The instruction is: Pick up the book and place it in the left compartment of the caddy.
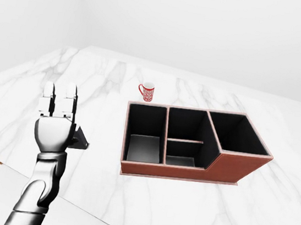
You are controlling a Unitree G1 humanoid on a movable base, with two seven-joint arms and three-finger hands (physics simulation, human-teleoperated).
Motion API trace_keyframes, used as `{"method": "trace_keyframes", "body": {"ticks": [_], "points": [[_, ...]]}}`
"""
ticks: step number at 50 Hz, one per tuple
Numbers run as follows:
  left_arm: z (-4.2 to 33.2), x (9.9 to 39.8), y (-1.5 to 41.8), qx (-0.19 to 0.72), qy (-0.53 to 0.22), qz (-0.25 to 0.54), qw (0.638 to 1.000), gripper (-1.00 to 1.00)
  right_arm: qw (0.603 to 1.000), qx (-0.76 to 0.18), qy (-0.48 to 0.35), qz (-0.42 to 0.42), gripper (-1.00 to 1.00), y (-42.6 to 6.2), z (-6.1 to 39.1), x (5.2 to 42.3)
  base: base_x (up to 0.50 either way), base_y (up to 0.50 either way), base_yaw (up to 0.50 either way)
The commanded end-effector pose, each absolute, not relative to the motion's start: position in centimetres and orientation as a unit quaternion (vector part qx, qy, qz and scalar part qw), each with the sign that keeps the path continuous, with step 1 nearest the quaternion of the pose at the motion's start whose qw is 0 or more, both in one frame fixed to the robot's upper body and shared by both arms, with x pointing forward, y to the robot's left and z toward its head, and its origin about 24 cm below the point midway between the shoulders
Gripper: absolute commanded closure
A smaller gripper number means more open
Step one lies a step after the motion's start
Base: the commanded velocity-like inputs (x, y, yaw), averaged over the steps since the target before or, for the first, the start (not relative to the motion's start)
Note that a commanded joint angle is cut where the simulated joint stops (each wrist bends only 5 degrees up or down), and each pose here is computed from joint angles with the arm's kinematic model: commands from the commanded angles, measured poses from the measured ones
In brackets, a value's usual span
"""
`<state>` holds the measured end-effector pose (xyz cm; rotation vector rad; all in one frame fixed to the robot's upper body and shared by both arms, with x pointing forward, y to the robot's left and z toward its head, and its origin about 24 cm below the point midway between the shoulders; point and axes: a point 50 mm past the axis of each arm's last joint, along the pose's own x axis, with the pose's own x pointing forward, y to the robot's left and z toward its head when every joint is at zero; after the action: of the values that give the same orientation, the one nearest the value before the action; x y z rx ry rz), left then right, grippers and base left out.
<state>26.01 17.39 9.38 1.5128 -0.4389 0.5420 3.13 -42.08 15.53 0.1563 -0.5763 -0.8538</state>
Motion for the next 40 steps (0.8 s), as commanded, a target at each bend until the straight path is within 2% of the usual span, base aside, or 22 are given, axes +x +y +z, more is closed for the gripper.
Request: {"method": "trace_keyframes", "body": {"ticks": [1, 3, 5, 6, 18, 22, 31, 40], "points": [[8.4, 27.3, 18.1, 0.678, -0.173, 0.226, 0.678, -1.00, 0.866, 0.078, -0.272, -0.411, -1.00, -42.2, 15.3, 3.2, 0.00, 0.00, 0.00], [8.4, 27.8, 18.2, 0.686, -0.171, 0.222, 0.671, -1.00, 0.864, 0.077, -0.275, -0.415, -1.00, -42.3, 15.5, 3.1, 0.00, 0.00, 0.00], [8.4, 28.2, 18.6, 0.675, -0.164, 0.225, 0.683, -1.00, 0.864, 0.079, -0.274, -0.415, -1.00, -42.3, 15.4, 3.1, 0.00, 0.00, 0.00], [7.9, 28.6, 18.3, 0.698, -0.164, 0.206, 0.666, -1.00, 0.864, 0.078, -0.274, -0.416, -1.00, -42.3, 15.5, 3.1, 0.00, 0.00, 0.00], [6.0, 30.2, 18.9, 0.712, -0.123, 0.172, 0.670, -1.00, 0.866, 0.075, -0.273, -0.413, -1.00, -42.2, 15.4, 3.0, 0.00, 0.00, 0.00], [6.0, 30.6, 19.2, 0.726, -0.122, 0.164, 0.657, -1.00, 0.868, 0.072, -0.269, -0.412, -1.00, -42.1, 15.3, 3.0, 0.00, 0.00, 0.00], [5.1, 32.2, 20.7, 0.725, -0.075, 0.154, 0.667, -1.00, 0.869, 0.068, -0.267, -0.411, -1.00, -42.1, 15.3, 3.0, 0.00, 0.00, 0.00], [4.3, 32.4, 21.7, 0.716, -0.041, 0.146, 0.681, -1.00, 0.873, 0.064, -0.262, -0.407, -1.00, -41.9, 15.2, 3.1, 0.00, 0.00, 0.00]]}}
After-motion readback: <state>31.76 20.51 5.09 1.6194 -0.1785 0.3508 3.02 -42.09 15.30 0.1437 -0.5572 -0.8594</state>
